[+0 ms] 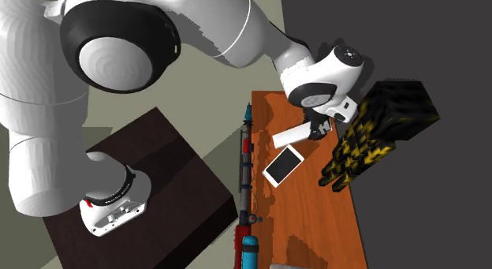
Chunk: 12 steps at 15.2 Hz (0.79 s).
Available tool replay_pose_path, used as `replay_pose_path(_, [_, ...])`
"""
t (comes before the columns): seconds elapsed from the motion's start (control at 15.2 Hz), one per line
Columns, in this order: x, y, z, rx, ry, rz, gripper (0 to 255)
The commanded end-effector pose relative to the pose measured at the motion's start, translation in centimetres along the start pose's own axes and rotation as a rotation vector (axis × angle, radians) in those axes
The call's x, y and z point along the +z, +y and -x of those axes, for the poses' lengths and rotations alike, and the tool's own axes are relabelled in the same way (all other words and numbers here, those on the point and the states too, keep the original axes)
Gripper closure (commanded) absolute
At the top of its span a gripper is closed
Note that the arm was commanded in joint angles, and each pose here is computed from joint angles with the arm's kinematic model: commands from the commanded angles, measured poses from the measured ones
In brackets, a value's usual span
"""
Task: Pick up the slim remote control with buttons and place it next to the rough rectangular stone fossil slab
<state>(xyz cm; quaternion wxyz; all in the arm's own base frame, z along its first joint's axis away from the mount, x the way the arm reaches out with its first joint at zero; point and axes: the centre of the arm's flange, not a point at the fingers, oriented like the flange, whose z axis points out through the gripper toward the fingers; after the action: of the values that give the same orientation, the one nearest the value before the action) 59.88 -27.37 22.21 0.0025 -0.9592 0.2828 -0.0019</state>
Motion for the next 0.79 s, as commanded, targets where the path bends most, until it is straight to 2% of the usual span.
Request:
replay_pose_path(0.0, [-1.1,-0.1,0.1,0.000,0.000,0.000,255])
replay_pose_path(0.73, [-6.9,-0.1,0.1,0.000,0.000,0.000,255])
